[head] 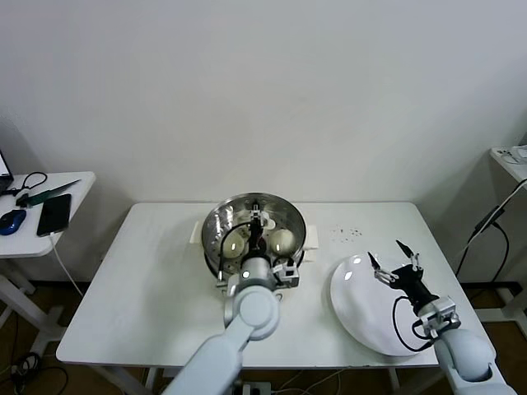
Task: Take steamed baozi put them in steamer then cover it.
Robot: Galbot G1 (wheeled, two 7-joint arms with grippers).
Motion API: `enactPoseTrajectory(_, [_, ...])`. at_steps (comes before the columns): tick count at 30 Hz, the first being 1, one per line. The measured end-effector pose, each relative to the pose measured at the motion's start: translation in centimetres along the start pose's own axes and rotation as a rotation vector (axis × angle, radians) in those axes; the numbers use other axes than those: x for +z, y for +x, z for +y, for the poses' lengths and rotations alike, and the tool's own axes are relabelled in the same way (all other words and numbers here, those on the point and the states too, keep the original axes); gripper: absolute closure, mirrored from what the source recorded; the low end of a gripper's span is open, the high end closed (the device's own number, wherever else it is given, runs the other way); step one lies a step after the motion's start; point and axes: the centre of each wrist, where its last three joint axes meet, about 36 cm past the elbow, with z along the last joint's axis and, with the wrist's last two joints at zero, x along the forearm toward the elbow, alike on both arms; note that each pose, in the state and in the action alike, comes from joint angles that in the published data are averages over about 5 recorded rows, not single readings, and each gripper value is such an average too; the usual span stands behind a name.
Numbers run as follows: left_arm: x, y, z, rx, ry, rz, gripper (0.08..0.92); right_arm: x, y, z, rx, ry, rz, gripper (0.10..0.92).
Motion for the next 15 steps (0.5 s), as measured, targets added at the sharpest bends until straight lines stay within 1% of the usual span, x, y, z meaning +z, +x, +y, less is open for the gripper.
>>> enactPoseTrajectory(10, [1.6, 1.9, 1.3, 0.001, 0.034, -0.014, 0.24, -0.1, -0.1, 0.1, 0.004, 0.004, 0.017, 0.2])
enactPoseTrajectory(12, [2.1, 2.4, 1.5, 0.001, 0.043, -0.015, 0.201, -0.2, -0.1, 0.1, 0.006, 0.003, 0.021, 0.2])
enactPoseTrajectory(15, [2.9, 3.2, 1.9, 0.0, 0.058, -0.016, 0.18, -0.4, -0.1, 0.2, 0.008, 0.0, 0.028, 0.2])
